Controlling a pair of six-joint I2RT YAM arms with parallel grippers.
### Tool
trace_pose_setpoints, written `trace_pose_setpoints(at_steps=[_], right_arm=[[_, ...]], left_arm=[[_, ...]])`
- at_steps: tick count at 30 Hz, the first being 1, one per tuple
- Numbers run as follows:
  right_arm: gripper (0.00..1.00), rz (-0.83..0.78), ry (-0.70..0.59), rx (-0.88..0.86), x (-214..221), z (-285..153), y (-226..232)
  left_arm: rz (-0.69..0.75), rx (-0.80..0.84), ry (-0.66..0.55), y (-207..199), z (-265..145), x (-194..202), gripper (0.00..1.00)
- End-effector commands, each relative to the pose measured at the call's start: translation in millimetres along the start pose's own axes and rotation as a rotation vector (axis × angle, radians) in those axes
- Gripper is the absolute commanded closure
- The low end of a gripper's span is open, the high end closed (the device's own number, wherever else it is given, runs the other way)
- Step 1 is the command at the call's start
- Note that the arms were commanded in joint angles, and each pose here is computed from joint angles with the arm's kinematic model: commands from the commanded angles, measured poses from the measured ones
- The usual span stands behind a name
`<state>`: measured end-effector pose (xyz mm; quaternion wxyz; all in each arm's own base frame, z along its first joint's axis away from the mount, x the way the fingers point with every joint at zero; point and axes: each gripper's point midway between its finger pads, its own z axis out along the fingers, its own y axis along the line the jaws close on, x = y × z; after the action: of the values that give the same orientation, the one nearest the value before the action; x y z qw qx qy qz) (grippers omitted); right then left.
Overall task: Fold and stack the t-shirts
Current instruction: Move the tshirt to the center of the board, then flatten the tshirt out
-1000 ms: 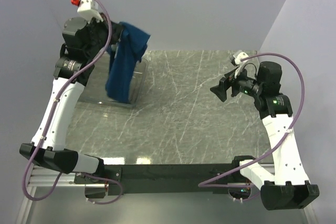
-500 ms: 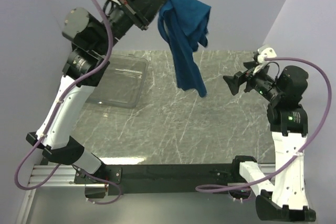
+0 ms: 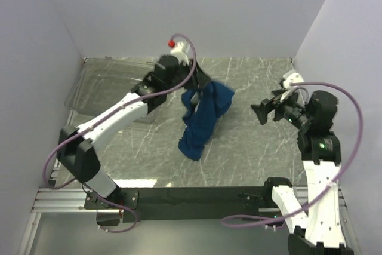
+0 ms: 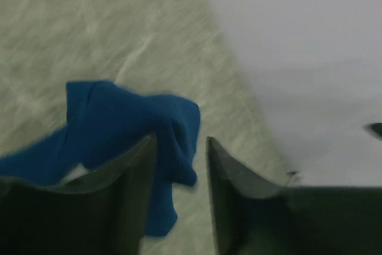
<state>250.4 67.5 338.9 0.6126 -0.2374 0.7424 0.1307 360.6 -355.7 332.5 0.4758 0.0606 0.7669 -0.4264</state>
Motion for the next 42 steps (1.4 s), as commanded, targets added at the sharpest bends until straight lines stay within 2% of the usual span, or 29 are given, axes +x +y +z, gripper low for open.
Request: trace_pose_setpoints(at_steps=[1,3,6,9,12,14,15,17,18,19,21,22,24,25,27,28,30,42], right_arm=[[0.02,0.072,0.133,-0.258,57.5,17.4,37.7],[0.04,0.129,0.216,-0.359,87.2,26.1,54.4],[0.06,0.128,0.343,-0.476,118.3,38.6,84.5],[0.07,0.178,0.438,-0.539,140.6,55.0,106.7],[0.11,0.280,0.537,-0.571,158.6,75.8,119.9],[0.16,0.365,0.584,-0.558,163.5,89.9,124.2],[0.18,0.389,0.632,-0.549,176.0,99.3,123.2],[0.18,0.423,0.666,-0.463,182.2,121.0,108.3],[0.19,0.423,0.668,-0.436,182.0,128.4,101.0],[0.20,0.422,0.649,-0.392,173.4,140.3,88.8],[0.21,0.426,0.630,-0.337,170.3,160.1,66.2],[0.21,0.398,0.578,-0.316,150.1,173.7,51.9],[0.21,0.371,0.603,-0.335,152.7,190.4,44.5],[0.22,0.346,0.567,-0.349,131.8,203.2,39.5],[0.26,0.368,0.648,-0.390,147.3,215.8,43.6],[0.27,0.342,0.631,-0.408,135.0,226.2,44.0],[0.29,0.357,0.684,-0.420,147.7,235.6,48.8],[0.38,0.352,0.779,-0.374,183.7,258.7,68.2]], left_arm=[[-0.043,-0.186,-0.022,54.3,11.1,26.9,0.38],[-0.023,-0.263,-0.043,71.6,8.4,27.5,0.24],[0.040,-0.287,-0.072,69.7,-2.6,11.4,0.18],[0.106,-0.317,-0.113,65.3,-27.7,-8.8,0.17],[0.136,-0.350,-0.130,68.4,-57.3,-11.8,0.17],[0.117,-0.371,-0.111,79.5,-72.5,5.8,0.16],[0.098,-0.345,-0.146,71.5,-89.1,0.1,0.16],[0.069,-0.331,-0.097,82.0,-101.6,30.1,0.16],[0.037,-0.298,-0.114,75.1,-113.8,30.8,0.16],[0.018,-0.316,-0.076,87.9,-118.5,52.9,0.16],[-0.042,-0.273,-0.060,84.2,-130.2,68.3,0.17],[-0.064,-0.288,-0.025,95.4,-134.2,89.0,0.17],[-0.123,-0.265,-0.026,93.9,-142.9,100.6,0.18],[-0.142,-0.278,-0.010,102.5,-145.7,115.2,0.18],[-0.184,-0.272,-0.027,103.4,-151.1,119.4,0.18],[-0.192,-0.283,-0.018,108.7,-152.8,127.3,0.18],[-0.202,-0.292,-0.022,110.6,-154.5,129.3,0.18],[-0.194,-0.330,0.026,120.2,-144.1,142.4,0.18]])
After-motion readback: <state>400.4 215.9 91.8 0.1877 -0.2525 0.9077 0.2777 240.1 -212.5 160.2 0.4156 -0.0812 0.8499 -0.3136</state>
